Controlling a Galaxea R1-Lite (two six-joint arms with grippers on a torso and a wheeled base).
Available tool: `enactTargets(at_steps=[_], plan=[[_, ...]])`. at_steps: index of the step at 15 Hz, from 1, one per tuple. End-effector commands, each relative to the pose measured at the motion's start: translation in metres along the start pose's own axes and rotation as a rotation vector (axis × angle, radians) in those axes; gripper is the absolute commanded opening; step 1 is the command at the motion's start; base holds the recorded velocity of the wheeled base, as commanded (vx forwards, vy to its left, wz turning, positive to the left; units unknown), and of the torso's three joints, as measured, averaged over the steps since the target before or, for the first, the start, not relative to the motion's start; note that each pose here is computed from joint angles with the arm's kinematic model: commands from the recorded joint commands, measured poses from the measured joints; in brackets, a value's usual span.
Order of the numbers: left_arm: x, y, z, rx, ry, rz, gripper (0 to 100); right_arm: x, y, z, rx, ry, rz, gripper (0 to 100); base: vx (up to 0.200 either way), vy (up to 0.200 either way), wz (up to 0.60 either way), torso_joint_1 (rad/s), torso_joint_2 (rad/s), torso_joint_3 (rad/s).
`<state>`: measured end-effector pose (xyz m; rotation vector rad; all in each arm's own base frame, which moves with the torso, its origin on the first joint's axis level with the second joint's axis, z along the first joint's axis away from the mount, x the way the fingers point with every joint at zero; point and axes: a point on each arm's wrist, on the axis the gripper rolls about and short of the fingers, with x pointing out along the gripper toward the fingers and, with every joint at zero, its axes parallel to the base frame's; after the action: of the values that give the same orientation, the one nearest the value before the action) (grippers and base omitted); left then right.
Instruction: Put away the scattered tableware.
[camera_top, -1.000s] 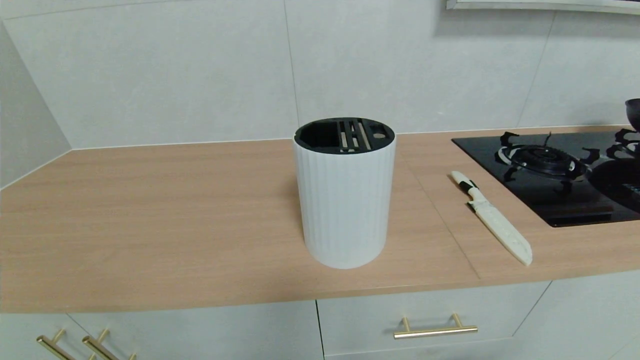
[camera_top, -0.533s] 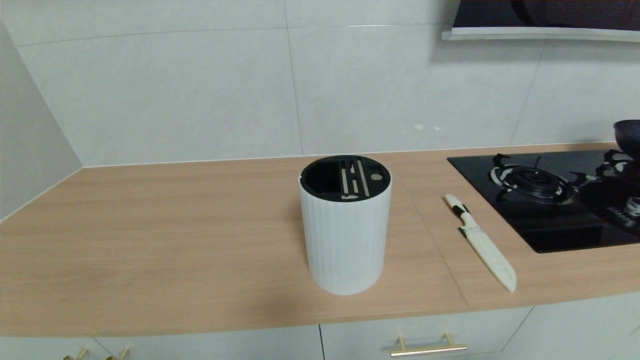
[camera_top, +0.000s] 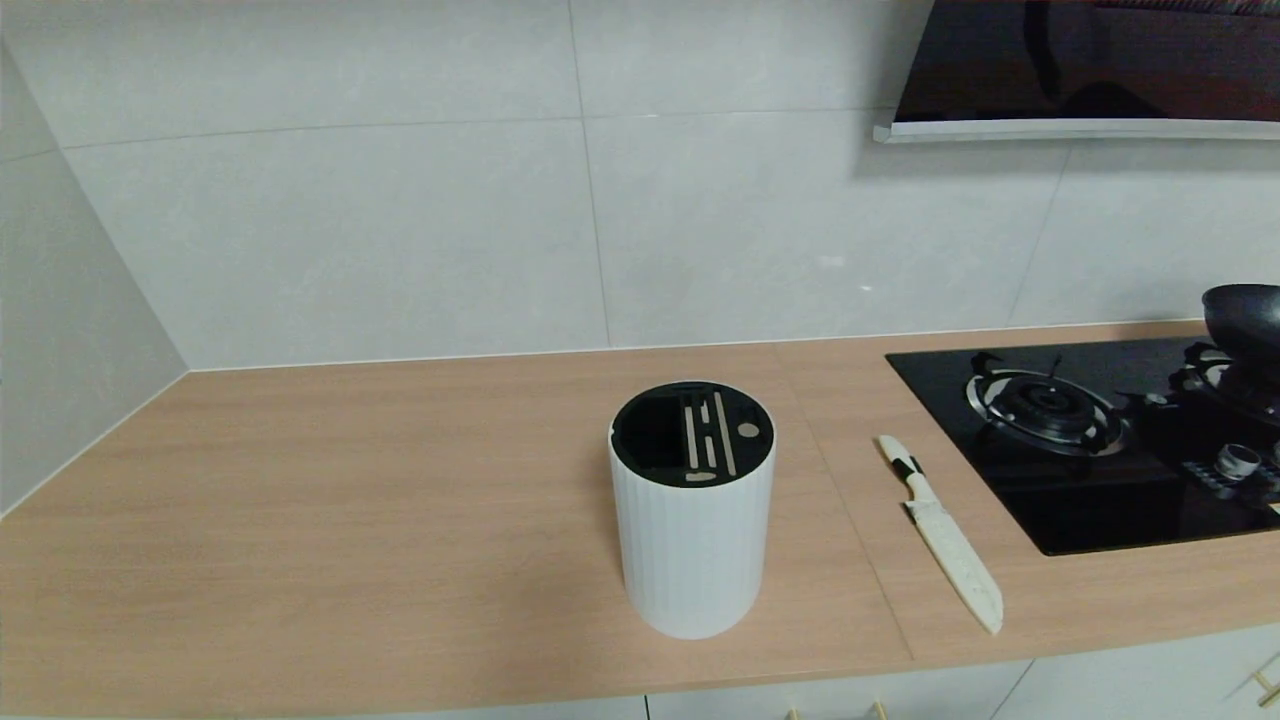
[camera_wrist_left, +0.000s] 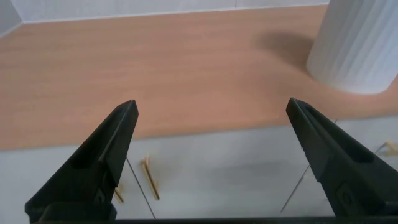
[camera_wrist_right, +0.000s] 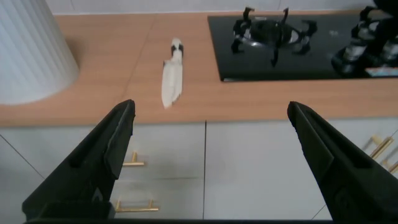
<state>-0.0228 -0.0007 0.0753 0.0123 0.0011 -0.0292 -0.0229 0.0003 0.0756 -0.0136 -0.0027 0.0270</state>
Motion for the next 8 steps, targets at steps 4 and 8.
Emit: enactTargets(at_steps=[4, 8], plan=[[0.0000, 0.0000, 0.0000, 0.000, 0.000, 0.000, 100, 0.0001, 0.0000, 0.0001, 0.000, 0.001, 0.001, 100, 0.000, 0.000, 0.00, 0.256, -0.53, -0.282], [0.0000, 0.0000, 0.0000, 0.000, 0.000, 0.000, 100, 0.0001, 0.0000, 0.0001, 0.000, 0.001, 0.001, 100, 0.000, 0.000, 0.00, 0.154, -0.32, -0.162]])
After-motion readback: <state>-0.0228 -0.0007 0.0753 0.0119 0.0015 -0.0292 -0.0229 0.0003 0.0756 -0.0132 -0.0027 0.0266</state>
